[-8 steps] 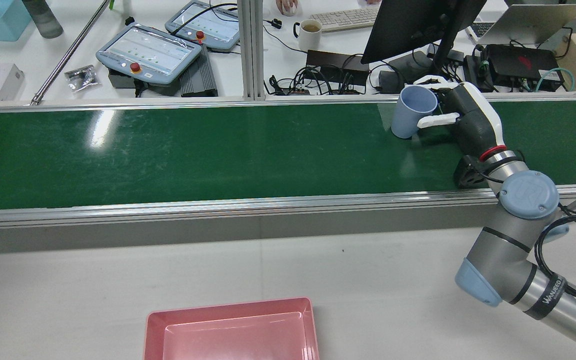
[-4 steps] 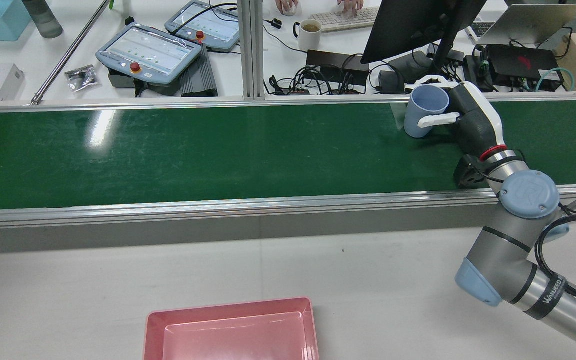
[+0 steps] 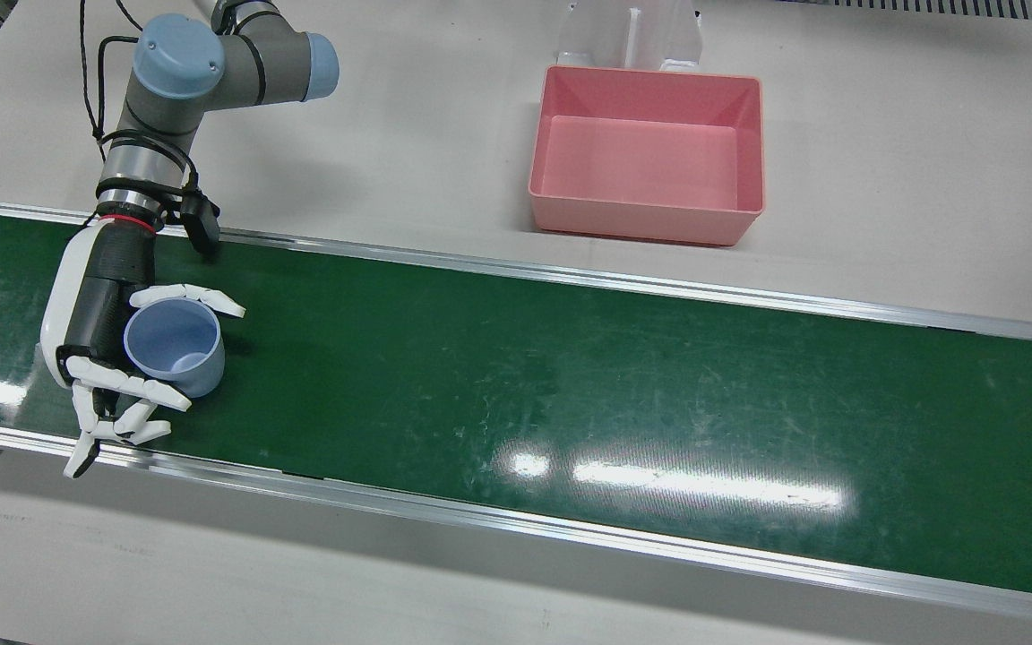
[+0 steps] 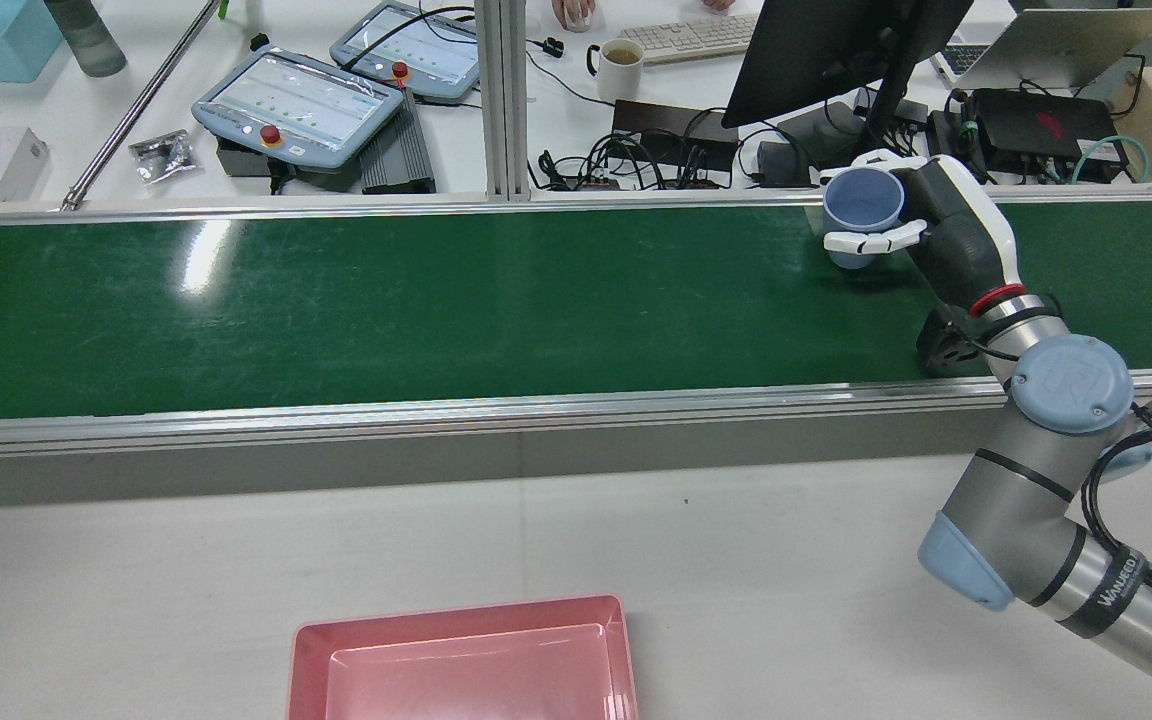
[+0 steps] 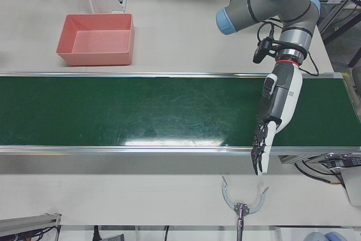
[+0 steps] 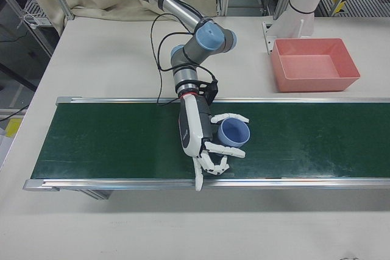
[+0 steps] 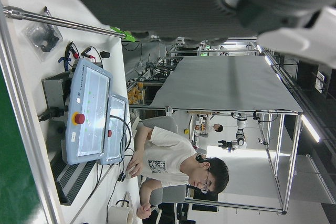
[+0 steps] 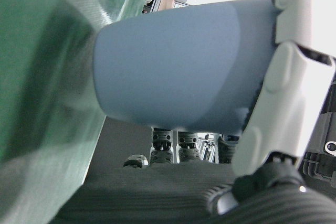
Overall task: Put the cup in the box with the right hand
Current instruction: 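Lift the cup off the belt and carry it toward the pink tray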
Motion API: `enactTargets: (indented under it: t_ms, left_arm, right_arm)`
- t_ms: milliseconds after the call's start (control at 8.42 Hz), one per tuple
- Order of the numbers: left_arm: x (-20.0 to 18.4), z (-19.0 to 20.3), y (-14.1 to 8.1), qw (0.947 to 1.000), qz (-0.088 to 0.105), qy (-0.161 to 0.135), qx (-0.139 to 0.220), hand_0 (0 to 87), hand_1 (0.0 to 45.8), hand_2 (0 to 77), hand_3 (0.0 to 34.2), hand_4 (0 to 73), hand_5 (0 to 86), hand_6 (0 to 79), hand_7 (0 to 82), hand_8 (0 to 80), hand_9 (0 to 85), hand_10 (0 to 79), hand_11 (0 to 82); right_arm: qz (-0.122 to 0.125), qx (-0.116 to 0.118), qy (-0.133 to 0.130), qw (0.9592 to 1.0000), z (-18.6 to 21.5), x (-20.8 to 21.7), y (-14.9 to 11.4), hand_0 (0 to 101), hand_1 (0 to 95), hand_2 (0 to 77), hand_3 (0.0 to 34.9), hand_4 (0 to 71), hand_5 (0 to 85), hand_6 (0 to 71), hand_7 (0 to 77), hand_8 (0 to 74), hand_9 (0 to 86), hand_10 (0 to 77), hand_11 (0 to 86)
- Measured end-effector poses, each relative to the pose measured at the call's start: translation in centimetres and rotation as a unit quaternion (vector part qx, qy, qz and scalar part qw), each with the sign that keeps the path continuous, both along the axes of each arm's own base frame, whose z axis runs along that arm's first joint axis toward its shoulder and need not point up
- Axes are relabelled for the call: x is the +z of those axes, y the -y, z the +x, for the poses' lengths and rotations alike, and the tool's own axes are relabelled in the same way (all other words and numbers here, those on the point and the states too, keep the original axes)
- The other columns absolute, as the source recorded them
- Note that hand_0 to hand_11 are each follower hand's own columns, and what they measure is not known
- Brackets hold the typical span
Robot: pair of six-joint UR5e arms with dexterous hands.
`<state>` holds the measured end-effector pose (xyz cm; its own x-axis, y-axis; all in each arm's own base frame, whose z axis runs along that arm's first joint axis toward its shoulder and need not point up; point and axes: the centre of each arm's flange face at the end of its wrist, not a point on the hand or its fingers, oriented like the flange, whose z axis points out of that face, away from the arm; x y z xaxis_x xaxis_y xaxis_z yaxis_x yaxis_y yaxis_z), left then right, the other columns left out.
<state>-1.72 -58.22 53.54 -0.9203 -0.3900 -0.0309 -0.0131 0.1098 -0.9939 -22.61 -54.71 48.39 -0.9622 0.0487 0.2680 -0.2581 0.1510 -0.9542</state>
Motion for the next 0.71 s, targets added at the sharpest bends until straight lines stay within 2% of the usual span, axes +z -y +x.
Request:
enactTargets:
  t_ms: [119, 238, 356, 475, 594, 713]
  left_arm:
    - [0.0, 0.0, 0.0, 1.0, 0.0, 0.0, 0.0, 0.0, 0.5, 0.5, 0.0, 0.0, 0.0, 0.0, 0.0, 0.0, 0.0, 0.0, 0.0]
    - [0.0, 0.0, 0.0, 1.0, 0.0, 0.0, 0.0, 0.0, 0.5, 0.5, 0.0, 0.0, 0.0, 0.0, 0.0, 0.0, 0.0, 0.0, 0.0]
    - [0.0, 0.0, 0.0, 1.0, 0.0, 0.0, 0.0, 0.0, 0.5, 0.5, 0.0, 0.0, 0.0, 0.0, 0.0, 0.0, 0.0, 0.0, 0.0]
    - [0.0, 0.0, 0.0, 1.0, 0.0, 0.0, 0.0, 0.0, 0.5, 0.5, 0.0, 0.0, 0.0, 0.0, 0.0, 0.0, 0.5, 0.0, 0.0]
    - [0.0, 0.0, 0.0, 1.0, 0.0, 0.0, 0.0, 0.0, 0.5, 0.5, 0.0, 0.0, 0.0, 0.0, 0.0, 0.0, 0.0, 0.0, 0.0]
    - [0.0, 0.0, 0.0, 1.0, 0.0, 0.0, 0.0, 0.0, 0.5, 0.5, 0.0, 0.0, 0.0, 0.0, 0.0, 0.0, 0.5, 0.0, 0.0]
  right_arm:
    - [0.002, 0.003, 0.001, 1.0, 0.7, -0.7, -0.2, 60, 1.6, 22.9, 0.0, 49.1, 4.9, 25.1, 69.8, 24.5, 47.5, 0.5, 1.1]
    - [0.008, 0.007, 0.001, 0.9999, 1.4, -1.6, -0.6, 60, 2.7, 22.4, 0.0, 46.4, 6.5, 25.1, 69.8, 25.1, 49.6, 1.6, 7.6]
    - [0.016, 0.011, 0.0, 0.9998, 2.2, -2.5, -1.0, 59, 7.1, 21.3, 0.0, 40.9, 9.3, 25.1, 69.8, 25.6, 49.6, 1.6, 3.8]
    - [0.027, 0.01, 0.004, 0.9996, 2.4, -3.7, -1.6, 59, 8.2, 21.3, 0.0, 40.4, 7.6, 25.1, 69.8, 27.3, 50.2, 1.6, 4.4]
    - [0.051, 0.006, 0.009, 0.9987, 2.4, -6.3, -2.6, 58, 8.7, 21.8, 0.0, 40.4, 5.5, 25.1, 69.8, 27.8, 51.3, 3.3, 6.0]
    - [0.078, 0.0, 0.01, 0.9969, 2.1, -9.3, -3.9, 58, 8.7, 21.8, 0.0, 39.8, 7.1, 25.6, 69.8, 28.4, 51.3, 3.3, 6.0]
